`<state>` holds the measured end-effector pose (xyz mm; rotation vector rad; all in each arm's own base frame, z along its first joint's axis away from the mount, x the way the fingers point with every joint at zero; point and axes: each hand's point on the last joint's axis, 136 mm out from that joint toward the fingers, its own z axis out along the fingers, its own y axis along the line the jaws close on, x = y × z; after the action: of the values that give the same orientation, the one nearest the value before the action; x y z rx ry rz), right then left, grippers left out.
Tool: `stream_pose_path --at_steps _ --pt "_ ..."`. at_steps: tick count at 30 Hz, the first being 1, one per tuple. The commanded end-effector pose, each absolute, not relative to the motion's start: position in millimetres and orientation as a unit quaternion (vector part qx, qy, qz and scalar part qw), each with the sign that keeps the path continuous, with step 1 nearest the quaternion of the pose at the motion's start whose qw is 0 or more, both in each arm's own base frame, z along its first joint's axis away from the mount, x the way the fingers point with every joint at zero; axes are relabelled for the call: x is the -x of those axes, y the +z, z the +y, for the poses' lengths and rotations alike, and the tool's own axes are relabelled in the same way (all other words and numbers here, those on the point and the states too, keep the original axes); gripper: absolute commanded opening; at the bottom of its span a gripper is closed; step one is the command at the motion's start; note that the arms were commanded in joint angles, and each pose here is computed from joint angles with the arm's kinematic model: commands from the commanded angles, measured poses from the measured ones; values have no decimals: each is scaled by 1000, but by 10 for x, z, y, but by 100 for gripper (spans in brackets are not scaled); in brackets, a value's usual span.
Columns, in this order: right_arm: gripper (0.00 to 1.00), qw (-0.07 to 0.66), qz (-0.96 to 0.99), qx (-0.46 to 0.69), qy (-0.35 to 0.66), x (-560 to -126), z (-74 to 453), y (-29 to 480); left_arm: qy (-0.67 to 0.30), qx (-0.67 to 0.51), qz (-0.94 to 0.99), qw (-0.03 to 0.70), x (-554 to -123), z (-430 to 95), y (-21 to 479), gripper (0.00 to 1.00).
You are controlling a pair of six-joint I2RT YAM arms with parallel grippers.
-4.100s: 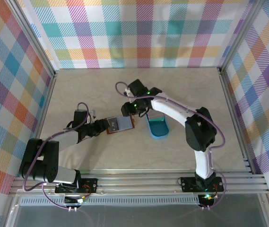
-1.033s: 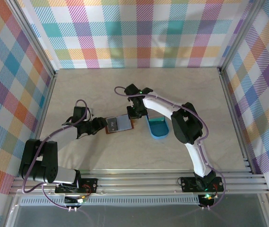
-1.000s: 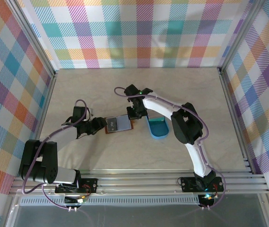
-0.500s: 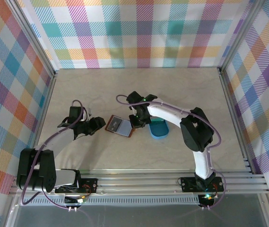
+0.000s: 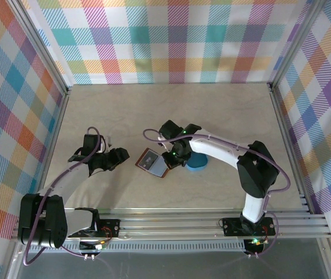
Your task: Put the credit cards into the card holder
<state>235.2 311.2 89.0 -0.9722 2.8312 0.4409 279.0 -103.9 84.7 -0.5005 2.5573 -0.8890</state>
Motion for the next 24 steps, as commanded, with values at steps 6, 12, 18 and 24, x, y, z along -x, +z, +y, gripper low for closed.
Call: stream_pose_path --at_steps 6,12,18,24 --pt "0 65 917 340 196 -2531 3504 1001 -311 207 907 193 -2710 -972 809 51" --pt "0 72 912 345 212 -2637 3711 1050 -309 223 905 188 -2720 -910 773 51" --pt "0 74 912 345 210 -2683 3763 987 -308 227 905 185 -2723 -868 737 55" --pt "0 91 933 293 187 -2921 3642 936 -341 196 896 209 -2884 -954 838 60"
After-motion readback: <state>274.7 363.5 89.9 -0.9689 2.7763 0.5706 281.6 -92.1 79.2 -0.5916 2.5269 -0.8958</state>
